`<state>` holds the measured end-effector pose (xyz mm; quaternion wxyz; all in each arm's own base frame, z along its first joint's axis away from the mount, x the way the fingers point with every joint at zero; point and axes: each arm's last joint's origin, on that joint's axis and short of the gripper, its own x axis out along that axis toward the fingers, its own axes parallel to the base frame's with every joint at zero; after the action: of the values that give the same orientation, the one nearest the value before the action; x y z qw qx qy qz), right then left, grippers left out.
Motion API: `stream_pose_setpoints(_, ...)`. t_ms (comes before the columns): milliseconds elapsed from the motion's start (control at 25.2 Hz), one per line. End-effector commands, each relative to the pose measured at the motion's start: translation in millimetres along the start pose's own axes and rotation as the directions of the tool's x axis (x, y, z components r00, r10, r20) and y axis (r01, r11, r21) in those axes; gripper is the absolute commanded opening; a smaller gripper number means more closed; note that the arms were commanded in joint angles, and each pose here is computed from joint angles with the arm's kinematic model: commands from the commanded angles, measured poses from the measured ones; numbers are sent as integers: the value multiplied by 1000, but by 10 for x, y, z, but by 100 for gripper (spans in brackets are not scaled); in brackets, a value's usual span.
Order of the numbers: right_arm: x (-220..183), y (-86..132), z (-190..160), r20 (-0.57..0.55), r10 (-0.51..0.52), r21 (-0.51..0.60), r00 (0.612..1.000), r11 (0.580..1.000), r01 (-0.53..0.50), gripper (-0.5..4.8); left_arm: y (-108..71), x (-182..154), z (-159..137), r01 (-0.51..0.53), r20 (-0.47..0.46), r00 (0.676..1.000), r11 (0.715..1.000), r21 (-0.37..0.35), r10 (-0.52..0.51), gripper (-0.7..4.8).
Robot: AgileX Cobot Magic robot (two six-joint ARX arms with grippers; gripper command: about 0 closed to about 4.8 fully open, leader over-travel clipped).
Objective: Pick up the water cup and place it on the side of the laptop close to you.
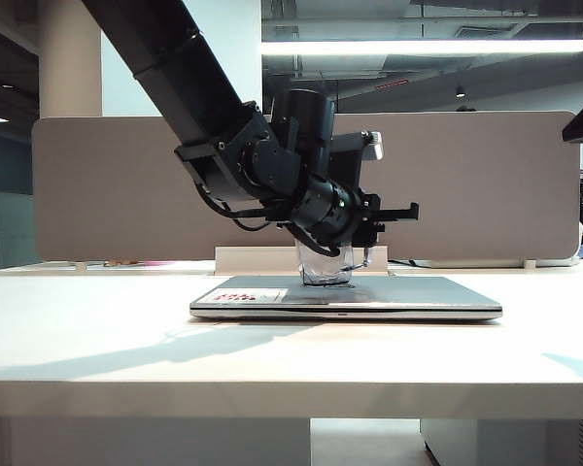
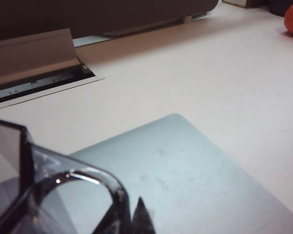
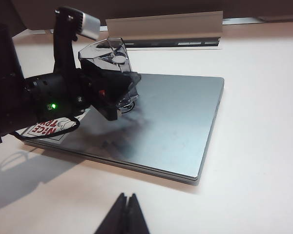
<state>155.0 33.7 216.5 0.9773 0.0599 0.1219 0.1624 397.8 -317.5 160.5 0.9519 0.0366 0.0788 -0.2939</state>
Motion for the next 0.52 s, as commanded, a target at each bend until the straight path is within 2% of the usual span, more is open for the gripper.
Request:
stream_pose_setpoints(40, -3, 5, 27, 17, 3, -6, 1000, 1000, -3, -9, -20, -41, 115, 7, 9, 1000, 1000, -3, -7, -6)
stream_pose_setpoints(158, -2, 4, 26, 17, 2, -5, 1000, 1000, -2, -9, -85, -210, 417, -81, -29, 996, 997, 2, 81, -6)
stream_pose_setpoints(277, -2, 3, 27, 18, 0, -6, 1000, 1000, 1, -9, -220, -384, 682, -145, -27, 989, 989, -9, 144, -6)
stream_pose_setpoints(357, -3, 3, 27, 18, 0, -6, 1000, 1000, 0, -9, -406, -529, 859, -213, -6, 977, 976, -55, 213, -6)
stream_pose_setpoints(436, -3, 3, 27, 18, 0, -6, 1000, 1000, 0, -9, -545, -607, 912, -250, -9, 968, 965, -72, 250, -6)
stream_pose_setpoints(515, -3, 2, 27, 18, -1, -6, 1000, 1000, 1, -8, -770, -682, 888, -270, -37, 963, 961, -58, 268, -6)
